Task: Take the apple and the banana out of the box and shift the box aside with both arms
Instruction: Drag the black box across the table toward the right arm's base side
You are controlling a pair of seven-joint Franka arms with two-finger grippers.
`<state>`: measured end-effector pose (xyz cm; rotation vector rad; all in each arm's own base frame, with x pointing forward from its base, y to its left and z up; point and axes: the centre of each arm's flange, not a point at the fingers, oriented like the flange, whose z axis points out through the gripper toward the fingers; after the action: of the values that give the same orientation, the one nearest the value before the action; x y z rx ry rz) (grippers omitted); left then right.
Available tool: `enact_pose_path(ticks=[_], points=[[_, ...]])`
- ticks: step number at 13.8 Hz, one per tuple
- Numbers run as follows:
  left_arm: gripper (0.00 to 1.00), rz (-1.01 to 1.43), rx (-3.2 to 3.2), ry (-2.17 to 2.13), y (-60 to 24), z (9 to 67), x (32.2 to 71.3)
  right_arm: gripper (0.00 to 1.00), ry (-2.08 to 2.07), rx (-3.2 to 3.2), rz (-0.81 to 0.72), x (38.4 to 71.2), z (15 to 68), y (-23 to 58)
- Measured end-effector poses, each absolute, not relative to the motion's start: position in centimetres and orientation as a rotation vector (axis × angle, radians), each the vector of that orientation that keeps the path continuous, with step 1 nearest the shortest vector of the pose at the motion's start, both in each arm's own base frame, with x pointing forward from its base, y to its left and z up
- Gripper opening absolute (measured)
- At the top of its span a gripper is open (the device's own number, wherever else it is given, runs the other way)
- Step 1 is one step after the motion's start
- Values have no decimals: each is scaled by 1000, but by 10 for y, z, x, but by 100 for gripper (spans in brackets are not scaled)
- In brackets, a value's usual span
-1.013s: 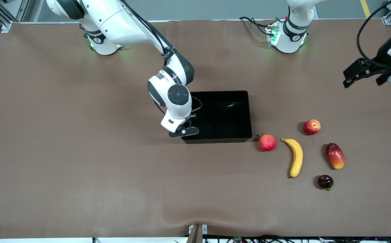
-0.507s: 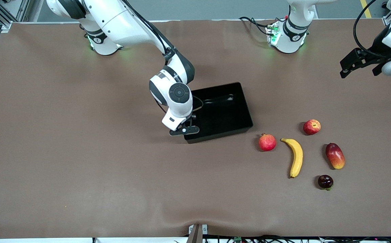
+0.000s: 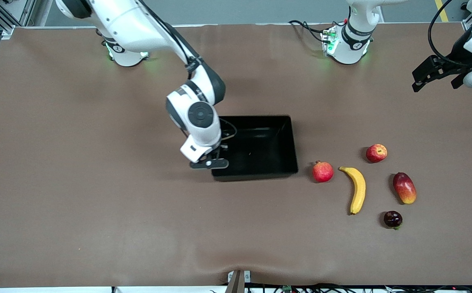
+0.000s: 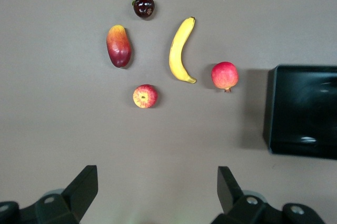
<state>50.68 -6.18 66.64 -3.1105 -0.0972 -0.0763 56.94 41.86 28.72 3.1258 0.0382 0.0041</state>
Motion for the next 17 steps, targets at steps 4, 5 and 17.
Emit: enact_pose_path(ticks=[4,5,17], points=[[100,-66,-3111,-98,-61,663,509,4,-48,3144,60,598,327,372],[100,-57,-3111,-97,-61,660,510,4,-58,3144,64,606,332,355],[100,-35,-3113,-119,-56,651,518,4,-286,3117,-88,623,334,123]])
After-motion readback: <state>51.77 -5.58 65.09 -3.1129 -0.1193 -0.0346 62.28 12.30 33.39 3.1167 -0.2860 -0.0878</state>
